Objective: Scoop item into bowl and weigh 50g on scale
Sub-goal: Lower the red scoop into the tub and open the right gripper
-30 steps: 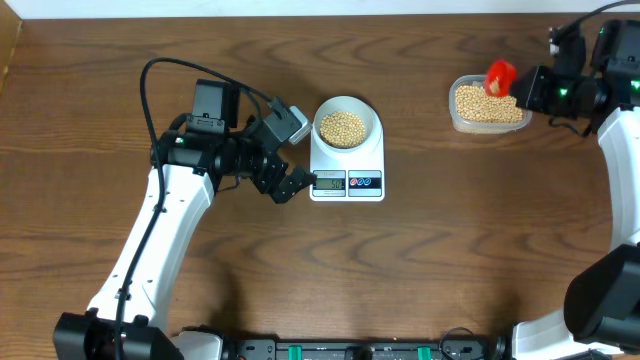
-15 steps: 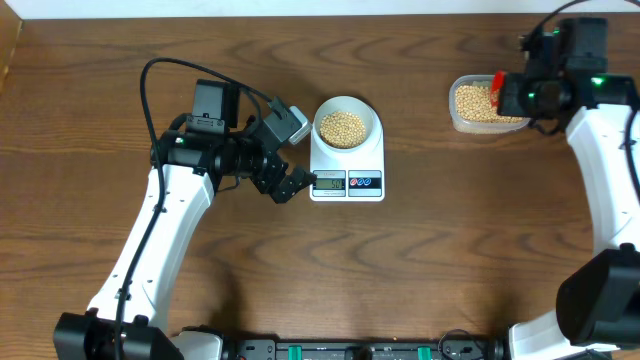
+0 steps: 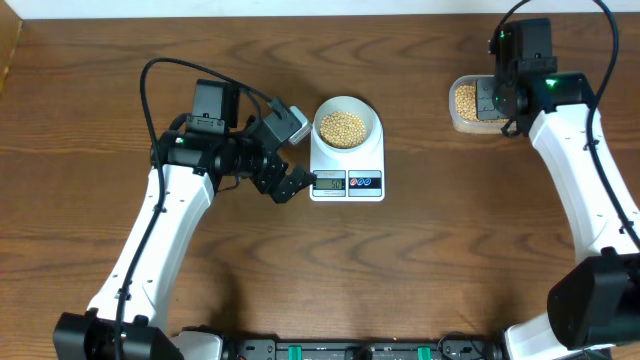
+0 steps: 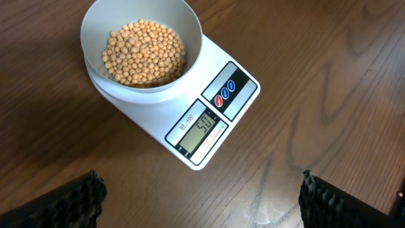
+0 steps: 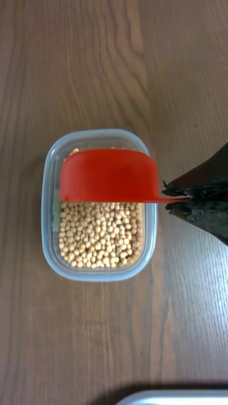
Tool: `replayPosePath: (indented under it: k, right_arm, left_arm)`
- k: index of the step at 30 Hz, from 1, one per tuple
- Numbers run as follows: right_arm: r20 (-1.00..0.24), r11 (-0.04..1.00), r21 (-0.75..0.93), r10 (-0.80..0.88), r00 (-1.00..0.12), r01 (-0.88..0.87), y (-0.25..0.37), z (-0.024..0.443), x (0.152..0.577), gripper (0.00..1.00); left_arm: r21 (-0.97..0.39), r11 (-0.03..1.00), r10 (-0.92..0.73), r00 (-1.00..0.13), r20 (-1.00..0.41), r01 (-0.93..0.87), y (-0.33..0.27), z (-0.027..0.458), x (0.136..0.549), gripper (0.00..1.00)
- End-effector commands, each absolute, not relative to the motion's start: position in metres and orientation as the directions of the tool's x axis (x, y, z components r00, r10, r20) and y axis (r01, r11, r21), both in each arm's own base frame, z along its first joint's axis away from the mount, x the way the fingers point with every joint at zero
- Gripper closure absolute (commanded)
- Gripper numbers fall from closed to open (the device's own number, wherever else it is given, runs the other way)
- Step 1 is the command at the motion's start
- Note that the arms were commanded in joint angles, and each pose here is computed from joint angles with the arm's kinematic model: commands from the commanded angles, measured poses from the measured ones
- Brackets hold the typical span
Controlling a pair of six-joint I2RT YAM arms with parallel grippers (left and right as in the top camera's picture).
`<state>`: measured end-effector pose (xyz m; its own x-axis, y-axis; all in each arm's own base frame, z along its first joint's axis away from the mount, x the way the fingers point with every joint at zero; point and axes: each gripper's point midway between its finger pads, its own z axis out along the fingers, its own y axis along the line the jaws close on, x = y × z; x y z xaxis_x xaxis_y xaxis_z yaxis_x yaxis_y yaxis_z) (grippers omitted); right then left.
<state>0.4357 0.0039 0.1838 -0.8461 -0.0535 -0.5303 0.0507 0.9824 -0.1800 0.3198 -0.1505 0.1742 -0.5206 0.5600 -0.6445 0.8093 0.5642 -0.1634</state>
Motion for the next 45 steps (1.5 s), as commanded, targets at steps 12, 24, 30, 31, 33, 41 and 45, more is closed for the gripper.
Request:
replayPosePath:
  k: [12, 24, 30, 31, 33, 41, 45]
  right_arm:
    - [-0.555, 0.96, 0.029, 0.246, -0.794, 0.278, -0.007, 0.186, 0.438, 0.99]
    - [-0.455, 0.831, 0.39, 0.548, -0.702, 0.396, -0.019, 0.161, 0.45, 0.99]
    - [-0.417, 0.776, 0.508, 0.601, -0.682, 0.374, -0.004, 0.14, 0.455, 0.99]
    - [-0.406, 0.764, 0.519, 0.614, -0.677, 0.383, -0.003, 0.137, 0.455, 0.99]
    - [-0.382, 0.741, 0.53, 0.644, -0.663, 0.414, -0.003, 0.13, 0.452, 0.99]
    - [-0.319, 0.628, 0.55, 0.768, -0.556, 0.551, -0.013, 0.107, 0.446, 0.99]
    - [-0.302, 0.604, 0.547, 0.788, -0.536, 0.58, -0.015, 0.101, 0.442, 0.99]
  left_arm:
    - [-0.159, 0.557, 0.572, -0.516, -0.638, 0.815, -0.15, 0.171, 0.318, 0.0]
    - [-0.16, 0.557, 0.572, -0.516, -0.638, 0.815, -0.15, 0.171, 0.318, 0.0]
    - [-0.159, 0.557, 0.572, -0.516, -0.638, 0.815, -0.15, 0.171, 0.318, 0.0]
    - [-0.159, 0.557, 0.572, -0.516, -0.638, 0.815, -0.15, 0.171, 0.318, 0.0]
    - [-0.159, 0.557, 0.572, -0.516, -0.638, 0.815, -0.15, 0.171, 0.318, 0.0]
    - [-0.159, 0.557, 0.572, -0.516, -0.638, 0.815, -0.15, 0.171, 0.318, 0.0]
    - [-0.159, 0.557, 0.572, -0.516, -0.638, 0.815, -0.15, 0.171, 0.318, 0.0]
